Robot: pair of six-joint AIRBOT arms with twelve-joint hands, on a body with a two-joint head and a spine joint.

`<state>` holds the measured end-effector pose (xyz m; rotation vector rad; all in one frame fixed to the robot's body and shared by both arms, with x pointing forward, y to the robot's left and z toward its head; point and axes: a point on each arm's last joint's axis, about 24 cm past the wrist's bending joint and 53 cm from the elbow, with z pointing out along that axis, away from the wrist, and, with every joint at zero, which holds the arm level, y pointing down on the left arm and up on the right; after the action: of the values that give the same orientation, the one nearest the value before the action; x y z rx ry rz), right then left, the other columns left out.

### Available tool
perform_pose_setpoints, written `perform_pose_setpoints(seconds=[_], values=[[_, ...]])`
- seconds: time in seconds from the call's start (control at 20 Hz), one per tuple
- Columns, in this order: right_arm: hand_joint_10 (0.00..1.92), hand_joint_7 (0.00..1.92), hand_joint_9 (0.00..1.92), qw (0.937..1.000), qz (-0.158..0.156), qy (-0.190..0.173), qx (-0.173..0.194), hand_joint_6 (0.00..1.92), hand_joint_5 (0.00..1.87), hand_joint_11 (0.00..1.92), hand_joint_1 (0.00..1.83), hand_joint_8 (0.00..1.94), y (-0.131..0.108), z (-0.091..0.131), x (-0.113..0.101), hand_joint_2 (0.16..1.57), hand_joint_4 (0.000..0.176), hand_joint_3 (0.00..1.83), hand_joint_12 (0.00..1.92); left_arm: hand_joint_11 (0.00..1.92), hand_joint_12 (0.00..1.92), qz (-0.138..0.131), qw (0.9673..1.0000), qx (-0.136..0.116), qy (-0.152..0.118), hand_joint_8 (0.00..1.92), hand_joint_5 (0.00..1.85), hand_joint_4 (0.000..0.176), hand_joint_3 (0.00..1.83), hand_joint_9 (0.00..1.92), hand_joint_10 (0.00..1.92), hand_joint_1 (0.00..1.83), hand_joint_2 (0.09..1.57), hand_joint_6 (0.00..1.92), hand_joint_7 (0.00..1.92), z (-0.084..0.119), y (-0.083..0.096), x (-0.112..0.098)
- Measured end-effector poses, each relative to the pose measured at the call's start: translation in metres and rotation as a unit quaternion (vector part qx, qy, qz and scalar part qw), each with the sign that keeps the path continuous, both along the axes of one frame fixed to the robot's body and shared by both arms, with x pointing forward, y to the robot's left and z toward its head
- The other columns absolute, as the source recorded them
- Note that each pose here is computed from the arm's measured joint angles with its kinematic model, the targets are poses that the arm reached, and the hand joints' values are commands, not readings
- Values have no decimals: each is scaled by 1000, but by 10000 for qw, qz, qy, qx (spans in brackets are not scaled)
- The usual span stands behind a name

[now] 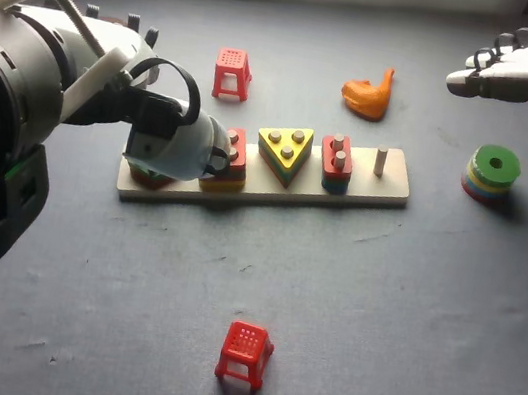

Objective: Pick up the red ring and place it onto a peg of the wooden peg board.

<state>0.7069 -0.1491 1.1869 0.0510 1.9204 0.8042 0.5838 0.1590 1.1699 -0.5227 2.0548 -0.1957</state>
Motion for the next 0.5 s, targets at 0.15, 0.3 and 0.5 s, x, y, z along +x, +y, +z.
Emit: perform_pose_setpoints(seconds=[0.15, 0.3, 0.5], values=[[2, 58, 42, 9996, -142, 131, -192, 0, 142, 0, 1364, 2, -9, -23, 18, 984, 0, 8, 523, 0, 395, 13, 10000, 2, 2, 6, 128, 0, 0, 143, 6, 0, 1271, 7, 166, 0, 1, 0], [2, 57, 41, 9988, -224, 248, -350, 0, 141, 0, 1364, 1, -12, -44, 31, 986, 0, 7, 519, 0, 393, 1, 10000, -7, 0, 6, 129, 0, 0, 143, 6, 0, 1271, 7, 166, 0, 0, 0], [18, 141, 111, 9987, -214, 249, -397, 16, 230, 0, 1366, 11, -3, -60, 43, 1005, 0, 6, 669, 0, 371, 5, 10000, -2, 1, 1, 112, 0, 0, 142, 3, 0, 1271, 1, 158, 0, 0, 0]])
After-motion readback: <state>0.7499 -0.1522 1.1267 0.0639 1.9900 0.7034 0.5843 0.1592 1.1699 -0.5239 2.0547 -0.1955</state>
